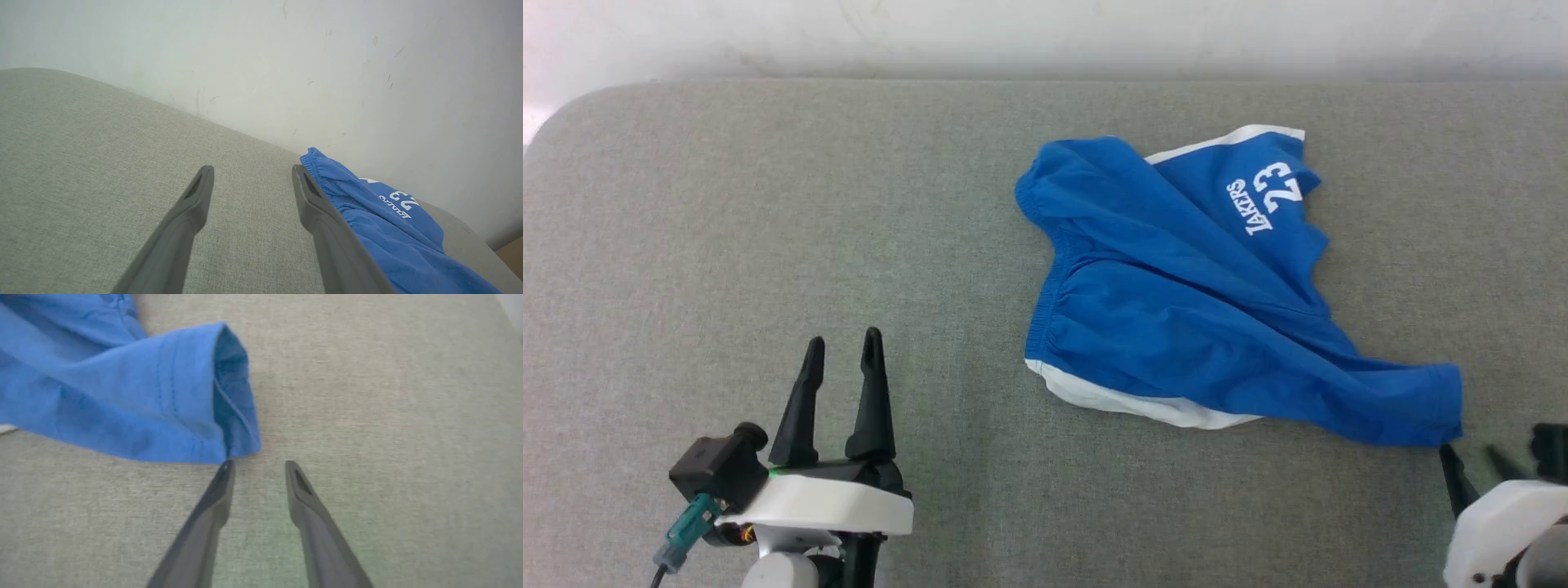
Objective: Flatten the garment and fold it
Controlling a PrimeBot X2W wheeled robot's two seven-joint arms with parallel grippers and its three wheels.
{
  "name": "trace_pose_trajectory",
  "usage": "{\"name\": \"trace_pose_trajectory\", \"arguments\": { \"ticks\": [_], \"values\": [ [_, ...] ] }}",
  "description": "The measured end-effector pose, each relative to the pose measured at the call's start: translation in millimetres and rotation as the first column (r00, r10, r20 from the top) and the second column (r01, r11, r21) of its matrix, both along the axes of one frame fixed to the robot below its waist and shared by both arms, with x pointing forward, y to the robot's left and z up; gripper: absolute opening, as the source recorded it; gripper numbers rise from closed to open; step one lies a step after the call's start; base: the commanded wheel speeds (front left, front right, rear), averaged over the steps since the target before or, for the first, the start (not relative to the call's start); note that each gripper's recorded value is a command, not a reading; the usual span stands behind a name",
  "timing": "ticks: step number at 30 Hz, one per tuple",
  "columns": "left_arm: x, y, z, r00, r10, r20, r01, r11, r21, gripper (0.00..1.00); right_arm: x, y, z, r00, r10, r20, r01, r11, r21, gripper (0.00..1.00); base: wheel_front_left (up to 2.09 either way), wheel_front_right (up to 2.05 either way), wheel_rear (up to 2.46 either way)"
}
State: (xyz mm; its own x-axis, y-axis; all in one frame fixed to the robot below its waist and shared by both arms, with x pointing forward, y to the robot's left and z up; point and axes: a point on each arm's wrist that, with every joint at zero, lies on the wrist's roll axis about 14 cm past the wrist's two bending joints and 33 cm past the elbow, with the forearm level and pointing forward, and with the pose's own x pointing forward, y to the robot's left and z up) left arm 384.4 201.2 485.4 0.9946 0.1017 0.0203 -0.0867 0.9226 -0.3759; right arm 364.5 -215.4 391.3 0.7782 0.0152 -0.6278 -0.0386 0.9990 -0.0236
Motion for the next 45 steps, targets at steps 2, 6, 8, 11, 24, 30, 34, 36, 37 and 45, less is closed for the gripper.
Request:
{"name": "trace_pose_trajectory", "arguments": {
  "ticks": [2,6,8,11,24,30,34,36,37,45],
  "values": [
    [0,-2,0,1.000,-0.006,-0.001,0.006,1.000,0.003,1.00,4,-6,10,0.999,-0.027,0.046,0.028,1.000,-0.008,1.00,0.00,0.00,0.00],
    [-1,-4,2,1.000,-0.012,0.004,0.012,1.000,0.004,1.00,20,-2,44,0.984,-0.030,0.178,0.030,1.000,0.001,1.00,0.00,0.00,0.00],
    [-2,-4,2,1.000,-0.013,0.005,0.013,1.000,0.007,1.00,33,6,71,0.965,-0.013,0.262,0.010,1.000,0.013,1.00,0.00,0.00,0.00],
    [-2,-4,2,1.000,-0.013,0.004,0.013,1.000,0.007,1.00,43,16,91,0.949,0.018,0.315,-0.023,1.000,0.010,1.00,0.00,0.00,0.00],
    [-1,3,-13,0.999,0.010,-0.042,-0.010,1.000,0.002,1.00,61,59,16,0.941,0.329,-0.077,-0.334,0.941,-0.060,0.94,0.00,0.00,0.00],
    [-2,12,-16,0.998,0.039,-0.053,-0.038,0.999,0.010,1.00,69,67,-1,0.917,0.377,-0.130,-0.386,0.921,-0.056,0.00,0.00,0.00,0.00],
    [-2,15,-18,0.997,0.051,-0.059,-0.050,0.999,0.006,1.00,82,66,7,0.920,0.384,-0.084,-0.390,0.918,-0.074,0.00,0.00,0.00,0.00],
    [-1,15,-18,0.997,0.050,-0.059,-0.050,0.999,0.001,1.00,92,63,18,0.922,0.385,-0.040,-0.387,0.917,-0.099,0.00,0.00,0.00,0.00],
    [-1,15,-18,0.997,0.049,-0.059,-0.050,0.999,-0.002,1.00,99,61,25,0.922,0.387,-0.015,-0.386,0.915,-0.118,0.00,0.00,0.00,0.00],
    [9,10,-21,0.997,0.037,-0.062,-0.038,0.999,-0.022,1.00,148,59,56,0.907,0.416,0.060,-0.399,0.897,-0.192,0.00,0.00,0.00,0.00]
  ]
}}
